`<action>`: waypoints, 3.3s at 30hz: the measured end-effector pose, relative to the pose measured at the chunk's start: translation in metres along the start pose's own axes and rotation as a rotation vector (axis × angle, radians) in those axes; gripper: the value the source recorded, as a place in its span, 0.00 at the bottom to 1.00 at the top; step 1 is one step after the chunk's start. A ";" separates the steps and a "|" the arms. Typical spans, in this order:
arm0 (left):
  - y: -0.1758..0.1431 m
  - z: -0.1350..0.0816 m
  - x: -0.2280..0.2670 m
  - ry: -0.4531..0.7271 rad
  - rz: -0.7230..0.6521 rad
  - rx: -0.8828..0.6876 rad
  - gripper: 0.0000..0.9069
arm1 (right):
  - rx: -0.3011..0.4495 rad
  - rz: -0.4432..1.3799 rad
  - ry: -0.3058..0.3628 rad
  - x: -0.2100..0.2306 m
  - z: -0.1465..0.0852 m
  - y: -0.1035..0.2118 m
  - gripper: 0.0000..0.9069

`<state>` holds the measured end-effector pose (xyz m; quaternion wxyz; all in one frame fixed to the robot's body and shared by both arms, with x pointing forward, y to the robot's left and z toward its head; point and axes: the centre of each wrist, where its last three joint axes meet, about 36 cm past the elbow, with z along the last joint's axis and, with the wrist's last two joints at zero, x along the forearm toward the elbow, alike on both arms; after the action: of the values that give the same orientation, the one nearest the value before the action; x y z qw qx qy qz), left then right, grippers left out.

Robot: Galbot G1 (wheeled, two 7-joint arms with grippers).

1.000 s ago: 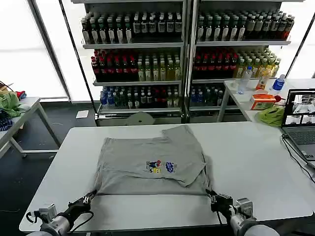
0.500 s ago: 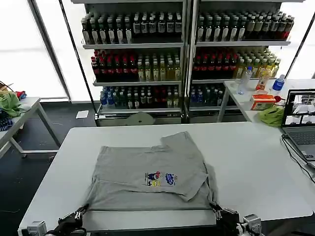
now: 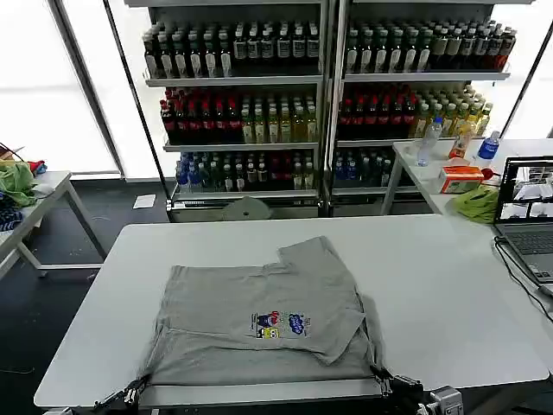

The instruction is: Fold and organize the clothes.

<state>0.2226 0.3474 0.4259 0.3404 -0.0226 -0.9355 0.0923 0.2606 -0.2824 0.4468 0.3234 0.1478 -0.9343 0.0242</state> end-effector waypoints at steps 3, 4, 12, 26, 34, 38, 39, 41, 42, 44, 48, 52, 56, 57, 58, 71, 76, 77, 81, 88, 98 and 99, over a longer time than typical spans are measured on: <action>0.003 -0.003 0.003 -0.005 -0.009 -0.008 1.00 | 0.006 -0.002 -0.008 -0.001 -0.007 -0.005 1.00; 0.004 -0.005 0.004 -0.009 -0.012 -0.011 1.00 | 0.007 -0.002 -0.013 -0.002 -0.010 -0.007 1.00; 0.025 -0.027 0.007 -0.058 -0.040 -0.035 1.00 | 0.027 -0.019 -0.079 -0.017 -0.043 -0.031 1.00; 0.055 -0.088 -0.044 -0.121 0.067 -0.127 1.00 | 0.066 -0.064 -0.169 -0.122 -0.119 -0.077 1.00; 0.067 -0.122 -0.104 -0.119 0.132 -0.137 1.00 | 0.068 -0.079 -0.162 -0.191 -0.164 -0.087 1.00; 0.069 -0.136 -0.133 -0.113 0.151 -0.129 1.00 | 0.063 -0.087 -0.152 -0.222 -0.184 -0.088 1.00; 0.069 -0.139 -0.140 -0.113 0.155 -0.127 1.00 | 0.060 -0.088 -0.150 -0.228 -0.189 -0.088 1.00; 0.068 -0.146 -0.153 -0.111 0.164 -0.124 1.00 | 0.053 -0.089 -0.143 -0.243 -0.199 -0.088 1.00; 0.068 -0.150 -0.159 -0.110 0.168 -0.124 1.00 | 0.049 -0.089 -0.138 -0.249 -0.202 -0.088 1.00; 0.068 -0.156 -0.170 -0.109 0.171 -0.123 1.00 | 0.041 -0.084 -0.127 -0.262 -0.208 -0.089 1.00; 0.068 -0.167 -0.189 -0.101 0.175 -0.120 1.00 | 0.022 -0.084 -0.097 -0.285 -0.214 -0.086 1.00; 0.069 -0.177 -0.203 -0.094 0.179 -0.121 1.00 | 0.010 -0.086 -0.069 -0.303 -0.215 -0.080 0.61; 0.069 -0.185 -0.214 -0.089 0.183 -0.124 1.00 | 0.005 -0.085 -0.048 -0.314 -0.216 -0.076 0.00; 0.068 -0.186 -0.216 -0.088 0.184 -0.124 1.00 | 0.007 -0.088 -0.042 -0.317 -0.215 -0.075 0.00; 0.068 -0.188 -0.218 -0.087 0.184 -0.125 1.00 | 0.007 -0.090 -0.038 -0.318 -0.215 -0.074 0.00; 0.066 -0.194 -0.230 -0.077 0.182 -0.128 1.00 | 0.006 -0.114 -0.015 -0.334 -0.219 -0.060 0.00; 0.065 -0.197 -0.232 -0.070 0.182 -0.139 1.00 | 0.007 -0.124 -0.012 -0.336 -0.219 -0.056 0.00; 0.064 -0.197 -0.233 -0.068 0.181 -0.140 1.00 | 0.007 -0.126 -0.013 -0.336 -0.219 -0.056 0.00; 0.064 -0.196 -0.238 -0.057 0.177 -0.144 1.00 | 0.009 -0.130 -0.014 -0.336 -0.221 -0.054 0.00; 0.063 -0.192 -0.245 -0.033 0.177 -0.154 0.14 | 0.012 -0.139 -0.015 -0.333 -0.221 -0.054 0.00; 0.062 -0.185 -0.251 -0.011 0.186 -0.171 0.00 | 0.013 -0.144 -0.019 -0.332 -0.221 -0.053 0.00; 0.062 -0.184 -0.251 -0.009 0.190 -0.174 0.01 | 0.014 -0.145 -0.020 -0.332 -0.222 -0.052 0.00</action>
<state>0.5324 0.4105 0.3936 0.3228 -0.1403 -0.9350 0.0429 0.6561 -0.2148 0.4164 0.3137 0.2178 -0.9242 0.0058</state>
